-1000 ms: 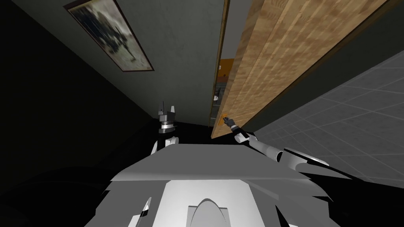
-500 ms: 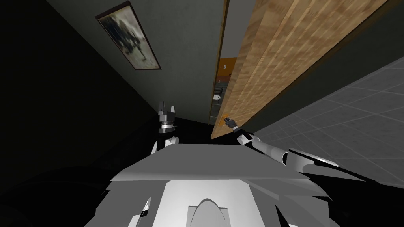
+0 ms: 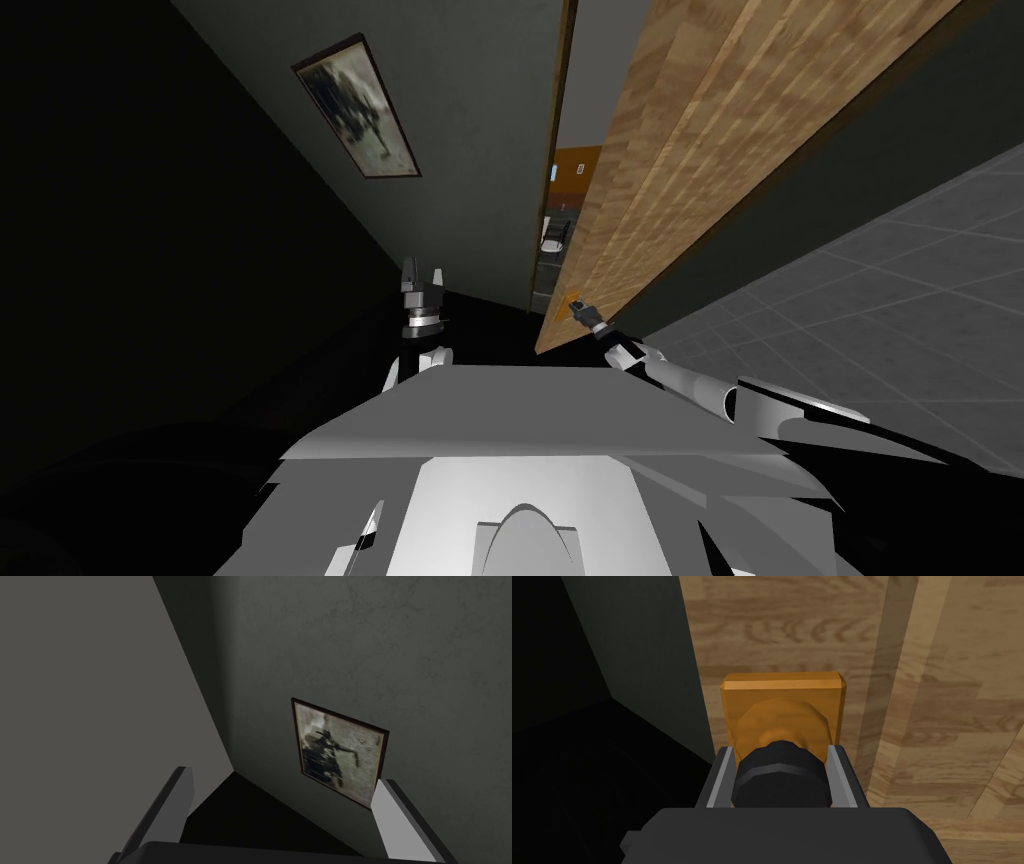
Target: Pull the door open
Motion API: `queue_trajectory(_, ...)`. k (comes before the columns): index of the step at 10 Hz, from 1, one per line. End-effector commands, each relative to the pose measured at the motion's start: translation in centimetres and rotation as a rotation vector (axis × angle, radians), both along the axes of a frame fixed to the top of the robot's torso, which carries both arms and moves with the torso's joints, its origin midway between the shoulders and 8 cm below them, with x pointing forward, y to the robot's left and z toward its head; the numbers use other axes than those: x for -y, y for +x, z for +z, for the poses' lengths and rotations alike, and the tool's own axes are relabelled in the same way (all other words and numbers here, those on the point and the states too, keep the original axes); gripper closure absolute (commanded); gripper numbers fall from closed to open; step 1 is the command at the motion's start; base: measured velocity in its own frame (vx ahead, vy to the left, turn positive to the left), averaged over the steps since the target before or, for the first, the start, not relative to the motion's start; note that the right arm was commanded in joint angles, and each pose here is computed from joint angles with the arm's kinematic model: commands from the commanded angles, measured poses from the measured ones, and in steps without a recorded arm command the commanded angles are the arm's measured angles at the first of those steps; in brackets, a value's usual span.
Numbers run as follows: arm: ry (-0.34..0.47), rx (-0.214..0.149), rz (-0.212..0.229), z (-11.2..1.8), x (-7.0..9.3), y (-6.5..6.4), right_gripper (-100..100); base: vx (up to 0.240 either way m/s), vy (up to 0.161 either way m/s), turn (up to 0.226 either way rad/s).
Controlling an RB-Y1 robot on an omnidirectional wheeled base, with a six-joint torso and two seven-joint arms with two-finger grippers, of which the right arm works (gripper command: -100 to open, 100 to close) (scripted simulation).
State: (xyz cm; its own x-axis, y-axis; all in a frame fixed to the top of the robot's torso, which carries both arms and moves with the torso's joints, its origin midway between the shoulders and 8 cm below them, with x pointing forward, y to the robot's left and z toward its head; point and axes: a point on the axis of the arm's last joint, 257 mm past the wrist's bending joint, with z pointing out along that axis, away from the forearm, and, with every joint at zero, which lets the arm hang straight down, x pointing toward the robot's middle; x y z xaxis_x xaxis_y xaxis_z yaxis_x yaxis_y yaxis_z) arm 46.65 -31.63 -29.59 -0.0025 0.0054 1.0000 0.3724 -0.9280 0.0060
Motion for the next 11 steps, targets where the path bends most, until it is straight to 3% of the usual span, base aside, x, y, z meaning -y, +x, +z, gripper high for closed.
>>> queue_trajectory(1,0.004,-0.003,0.015,-0.2,0.0,-0.6,100,-0.182,-0.151,0.136)
queue_trajectory(6,0.005,-0.002,0.051,-0.1,0.6,-1.9,100,-0.186,-0.152,0.151)
queue_trajectory(11,0.004,-0.004,0.070,-0.1,1.0,-2.7,100,-0.143,-0.105,0.114)
